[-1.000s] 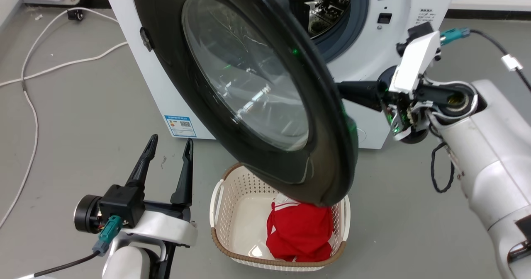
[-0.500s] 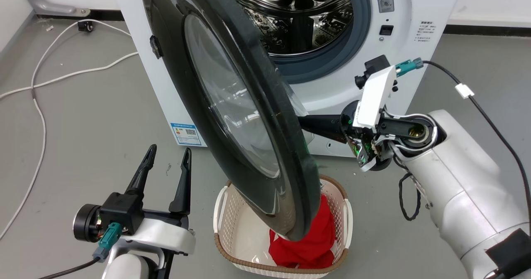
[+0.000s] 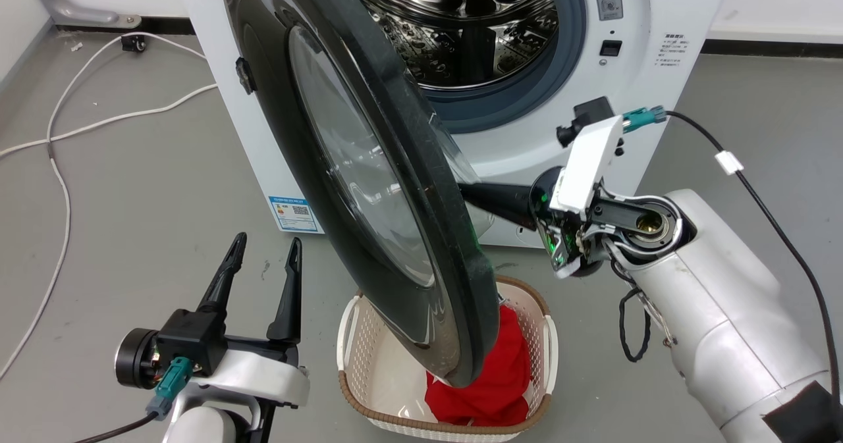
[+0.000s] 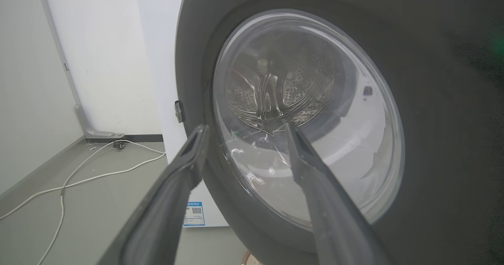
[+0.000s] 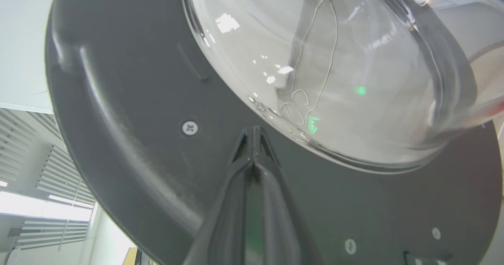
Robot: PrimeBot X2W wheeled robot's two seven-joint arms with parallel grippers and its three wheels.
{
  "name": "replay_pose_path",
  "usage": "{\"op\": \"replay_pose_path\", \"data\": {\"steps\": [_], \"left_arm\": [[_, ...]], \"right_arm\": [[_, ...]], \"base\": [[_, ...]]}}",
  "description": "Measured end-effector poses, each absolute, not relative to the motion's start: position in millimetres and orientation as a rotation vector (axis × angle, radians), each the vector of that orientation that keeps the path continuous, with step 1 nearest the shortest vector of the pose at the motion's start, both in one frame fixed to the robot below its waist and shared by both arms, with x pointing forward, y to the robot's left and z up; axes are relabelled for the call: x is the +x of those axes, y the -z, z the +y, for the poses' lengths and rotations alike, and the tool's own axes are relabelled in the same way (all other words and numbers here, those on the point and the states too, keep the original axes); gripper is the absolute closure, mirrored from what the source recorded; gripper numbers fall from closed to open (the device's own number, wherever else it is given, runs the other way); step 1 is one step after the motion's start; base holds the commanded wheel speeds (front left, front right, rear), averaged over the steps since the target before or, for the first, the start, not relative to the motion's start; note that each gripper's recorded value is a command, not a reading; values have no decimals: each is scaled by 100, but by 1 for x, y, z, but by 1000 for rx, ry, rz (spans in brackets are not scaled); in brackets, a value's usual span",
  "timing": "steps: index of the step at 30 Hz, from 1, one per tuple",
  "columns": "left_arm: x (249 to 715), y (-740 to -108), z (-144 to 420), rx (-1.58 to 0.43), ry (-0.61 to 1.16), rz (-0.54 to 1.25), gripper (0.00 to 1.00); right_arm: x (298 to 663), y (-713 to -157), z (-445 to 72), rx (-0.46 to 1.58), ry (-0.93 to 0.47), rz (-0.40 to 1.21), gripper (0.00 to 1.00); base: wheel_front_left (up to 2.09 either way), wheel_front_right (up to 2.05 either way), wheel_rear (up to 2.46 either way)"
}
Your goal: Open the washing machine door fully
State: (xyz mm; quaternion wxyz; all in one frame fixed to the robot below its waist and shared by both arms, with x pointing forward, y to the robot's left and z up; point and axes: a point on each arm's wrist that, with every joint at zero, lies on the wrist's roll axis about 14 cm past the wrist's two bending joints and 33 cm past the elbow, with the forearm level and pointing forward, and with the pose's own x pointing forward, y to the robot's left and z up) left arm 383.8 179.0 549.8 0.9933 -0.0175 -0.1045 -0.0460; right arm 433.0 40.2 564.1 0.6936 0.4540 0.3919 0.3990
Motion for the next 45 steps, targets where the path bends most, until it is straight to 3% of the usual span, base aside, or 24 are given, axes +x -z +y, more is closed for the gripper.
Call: {"op": "replay_pose_path", "data": {"steps": [4, 12, 21, 22, 24, 30, 38, 45], "left_arm": [[384, -551, 179, -37, 91, -213, 0], [383, -551, 176, -44, 95, -213, 0], [378, -549, 170, -51, 107, -211, 0], [378, -549, 170, -52, 108, -210, 0], [378, -550, 169, -52, 110, -212, 0], [377, -549, 167, -51, 114, -210, 0], [376, -549, 171, -51, 102, -209, 0], [377, -548, 172, -53, 97, -207, 0]], "right_arm": [[448, -584, 26, 1128, -849, 722, 100], [471, -589, -50, 1312, -605, 419, 100], [446, -559, -130, 1462, -333, 201, 100], [441, -553, -135, 1468, -309, 193, 83], [431, -542, -145, 1475, -258, 174, 0], [410, -525, -163, 1359, -145, 92, 0], [402, -522, -205, 762, -38, -84, 0], [401, -594, -212, 279, -43, -335, 0]], "base": [[0, 0, 0], [0, 0, 0], [0, 0, 0], [0, 0, 0], [0, 0, 0], [0, 0, 0], [0, 0, 0], [0, 0, 0]]}}
